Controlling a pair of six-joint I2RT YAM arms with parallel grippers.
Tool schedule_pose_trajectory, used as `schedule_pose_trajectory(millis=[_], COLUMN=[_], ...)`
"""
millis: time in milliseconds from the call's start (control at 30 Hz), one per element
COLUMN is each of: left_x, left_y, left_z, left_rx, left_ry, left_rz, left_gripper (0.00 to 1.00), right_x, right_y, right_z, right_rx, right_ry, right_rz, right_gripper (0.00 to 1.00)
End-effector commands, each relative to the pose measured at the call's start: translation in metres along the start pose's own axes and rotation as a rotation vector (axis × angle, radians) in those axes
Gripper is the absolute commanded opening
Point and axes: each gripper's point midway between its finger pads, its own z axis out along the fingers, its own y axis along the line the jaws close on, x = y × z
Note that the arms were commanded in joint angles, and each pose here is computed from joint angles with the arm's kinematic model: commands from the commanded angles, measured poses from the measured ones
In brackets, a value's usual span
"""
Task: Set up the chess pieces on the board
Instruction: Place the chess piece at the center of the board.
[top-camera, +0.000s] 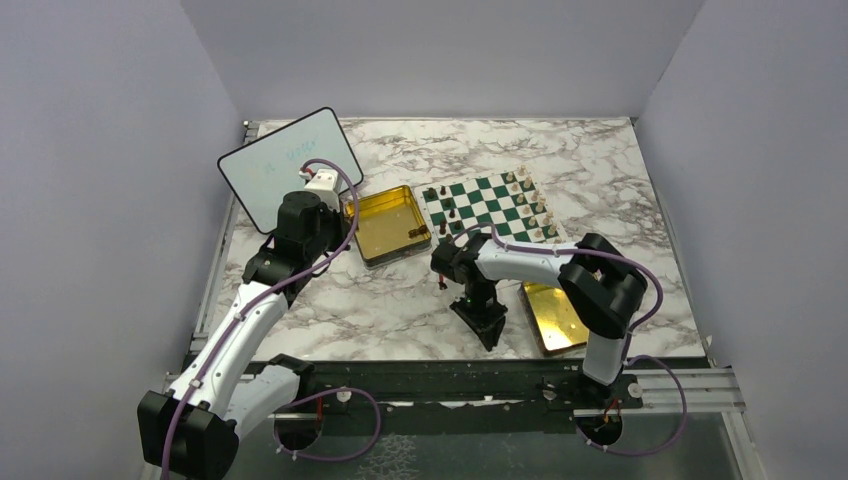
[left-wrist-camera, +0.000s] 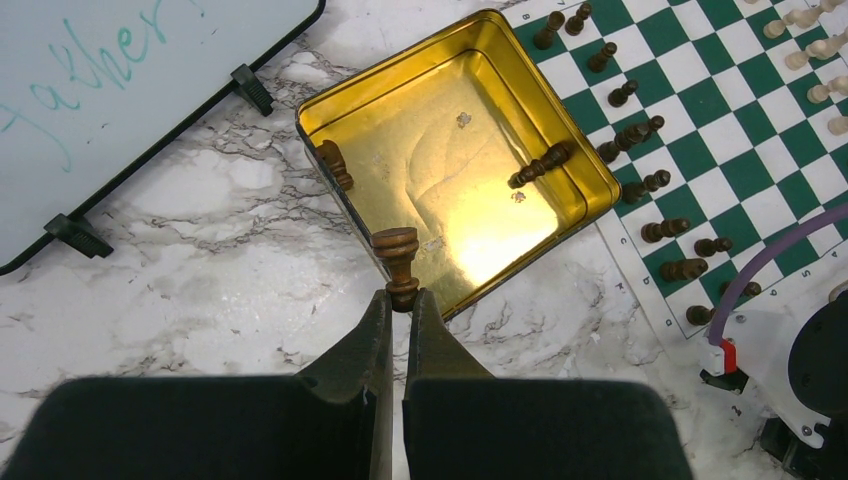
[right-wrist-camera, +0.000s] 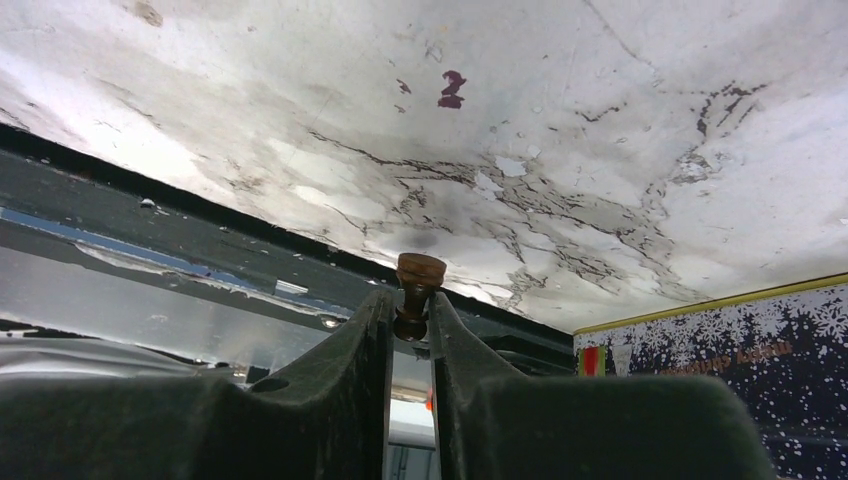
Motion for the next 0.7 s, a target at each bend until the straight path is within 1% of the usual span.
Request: schedule_pose_trajectory(millis=[0,233,500,667], left_x=[-0.008,-0.008,-0.0083,-0.0077], left_y=[0.0034,0.0034,0.0031,0.0029], left_z=[-0.0061,-0.0066,-0.0064,-0.0062], left_rx=[-0.016,-0.015,-0.014,-0.012], left_ry=[-0.028,-0.029,-0.03,-0.028], left_rz=[0.011,0.011,0.011,0.011], left_gripper=[0.0,0.0,0.0,0.0], right_x=[-0.0066,-0.0072,-0.0118,-0.0114], right_y=[0.0034,0.0009,0.0001,0.0014], right_z=[-0.0013,-0.0017,-0.0061,-0.0066], right_rx=[0.002,0.018,0.029,0.023], right_ry=[-0.011,-0.013,-0.054,-0.066], right_rz=[-0.02,-0.016,-0.002,0.012], right_gripper=[0.24,0.27,0.27,0.22])
